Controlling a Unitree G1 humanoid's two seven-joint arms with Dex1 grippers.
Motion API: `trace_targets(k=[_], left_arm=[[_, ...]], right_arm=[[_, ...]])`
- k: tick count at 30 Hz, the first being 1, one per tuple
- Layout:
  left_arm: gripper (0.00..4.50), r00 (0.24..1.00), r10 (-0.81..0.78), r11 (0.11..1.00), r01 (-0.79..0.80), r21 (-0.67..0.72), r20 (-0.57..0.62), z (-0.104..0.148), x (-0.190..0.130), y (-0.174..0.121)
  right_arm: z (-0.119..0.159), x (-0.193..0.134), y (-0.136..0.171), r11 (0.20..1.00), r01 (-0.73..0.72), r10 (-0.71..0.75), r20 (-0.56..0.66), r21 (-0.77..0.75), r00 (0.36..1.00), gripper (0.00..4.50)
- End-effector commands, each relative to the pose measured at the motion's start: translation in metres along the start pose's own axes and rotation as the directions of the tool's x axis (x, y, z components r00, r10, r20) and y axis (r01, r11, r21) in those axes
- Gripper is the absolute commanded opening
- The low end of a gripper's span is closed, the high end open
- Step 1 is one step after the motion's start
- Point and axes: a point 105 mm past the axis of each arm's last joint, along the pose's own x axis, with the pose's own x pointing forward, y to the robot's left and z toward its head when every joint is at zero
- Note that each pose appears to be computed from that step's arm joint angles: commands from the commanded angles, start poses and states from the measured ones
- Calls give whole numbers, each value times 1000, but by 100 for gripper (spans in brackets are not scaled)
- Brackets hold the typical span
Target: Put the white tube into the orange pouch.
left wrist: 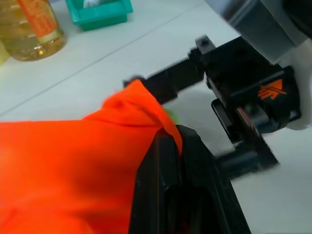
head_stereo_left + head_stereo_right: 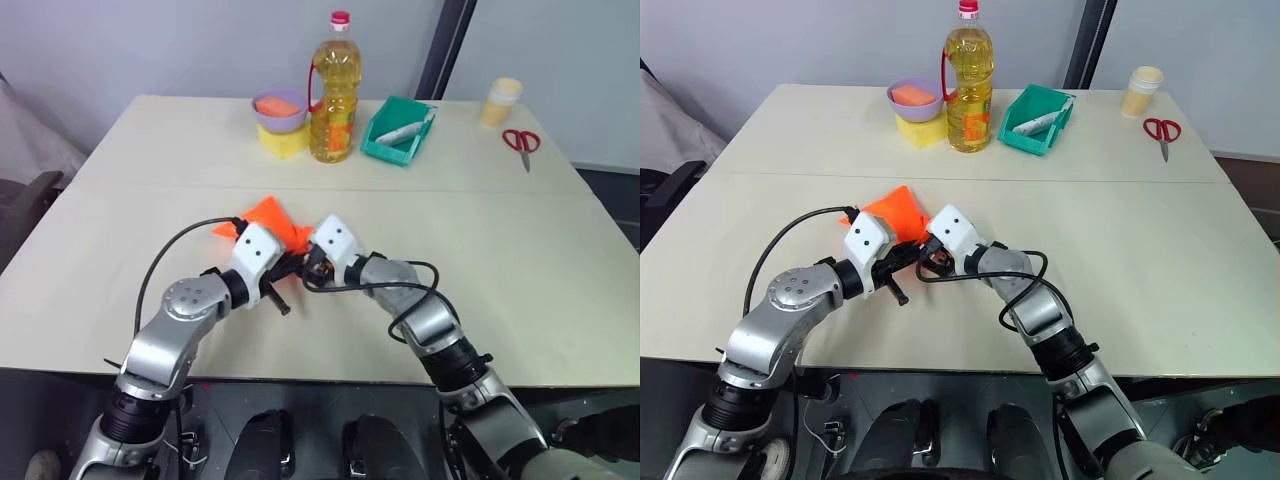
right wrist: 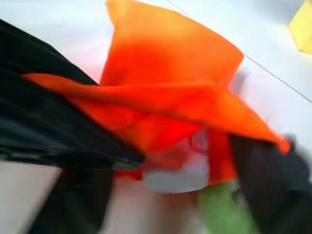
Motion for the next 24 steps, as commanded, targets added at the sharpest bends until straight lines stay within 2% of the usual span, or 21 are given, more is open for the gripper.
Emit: trace_targets(k=[1,9,17,20,24], left_arm=[[0,1000,29,1000,-29,10,7,0,-9,11],[0,993,116,993,-116,-8,-37,-21,-23,41],[0,990,128,990,-130,-46,-53,-35,-38,57],[91,994,97,992,-100,-72,-46,-35,-43,57],[296,995,96,992,-99,-77,-38,-32,-50,61]], right_arm=[[18,-19,-3,999,-13,15,75,-34,997,447],[3,-68,12,980,-178,180,15,-89,984,447],[-6,-64,-26,990,-34,31,-27,-137,999,447],[-12,-55,-41,985,13,-20,-38,-170,999,450],[-13,-42,-46,975,7,-15,-34,-222,999,450]])
